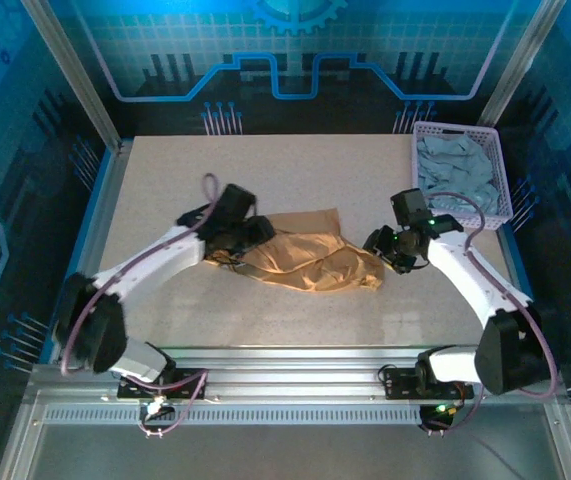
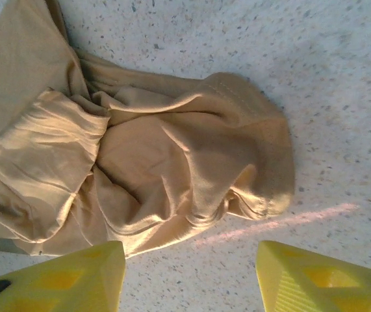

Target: Fold and stack the t-shirts

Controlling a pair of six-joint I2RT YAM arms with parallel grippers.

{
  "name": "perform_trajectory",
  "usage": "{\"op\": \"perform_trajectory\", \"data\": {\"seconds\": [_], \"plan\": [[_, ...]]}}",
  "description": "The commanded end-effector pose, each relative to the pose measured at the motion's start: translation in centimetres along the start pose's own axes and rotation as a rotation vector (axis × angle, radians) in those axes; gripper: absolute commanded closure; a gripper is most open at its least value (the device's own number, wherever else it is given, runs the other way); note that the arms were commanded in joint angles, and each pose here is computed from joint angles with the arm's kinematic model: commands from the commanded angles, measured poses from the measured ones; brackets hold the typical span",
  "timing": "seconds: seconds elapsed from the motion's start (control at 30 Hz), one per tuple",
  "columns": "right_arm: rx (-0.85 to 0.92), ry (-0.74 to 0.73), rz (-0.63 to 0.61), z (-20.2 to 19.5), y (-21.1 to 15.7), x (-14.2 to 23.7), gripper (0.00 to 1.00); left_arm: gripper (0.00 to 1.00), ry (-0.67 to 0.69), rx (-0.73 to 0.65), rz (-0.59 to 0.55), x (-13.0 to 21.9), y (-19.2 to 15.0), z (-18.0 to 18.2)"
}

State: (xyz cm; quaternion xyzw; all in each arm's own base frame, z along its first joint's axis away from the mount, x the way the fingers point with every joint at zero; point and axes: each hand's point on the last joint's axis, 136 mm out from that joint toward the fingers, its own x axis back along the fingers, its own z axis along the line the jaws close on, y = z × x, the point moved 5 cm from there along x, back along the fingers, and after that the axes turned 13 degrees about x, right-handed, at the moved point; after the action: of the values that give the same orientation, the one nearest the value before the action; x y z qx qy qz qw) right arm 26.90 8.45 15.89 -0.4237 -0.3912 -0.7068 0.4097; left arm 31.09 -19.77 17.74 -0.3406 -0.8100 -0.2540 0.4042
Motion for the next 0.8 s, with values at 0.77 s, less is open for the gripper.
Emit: {"op": "perform_trajectory", "data": {"seconds": [0.77], "plan": [[-0.164,-0.119,0.212,-2.8,-1.0,-6.8,0.44,0.41,0.405,0.088,-0.048,-8.0,2.4,3.7]]}}
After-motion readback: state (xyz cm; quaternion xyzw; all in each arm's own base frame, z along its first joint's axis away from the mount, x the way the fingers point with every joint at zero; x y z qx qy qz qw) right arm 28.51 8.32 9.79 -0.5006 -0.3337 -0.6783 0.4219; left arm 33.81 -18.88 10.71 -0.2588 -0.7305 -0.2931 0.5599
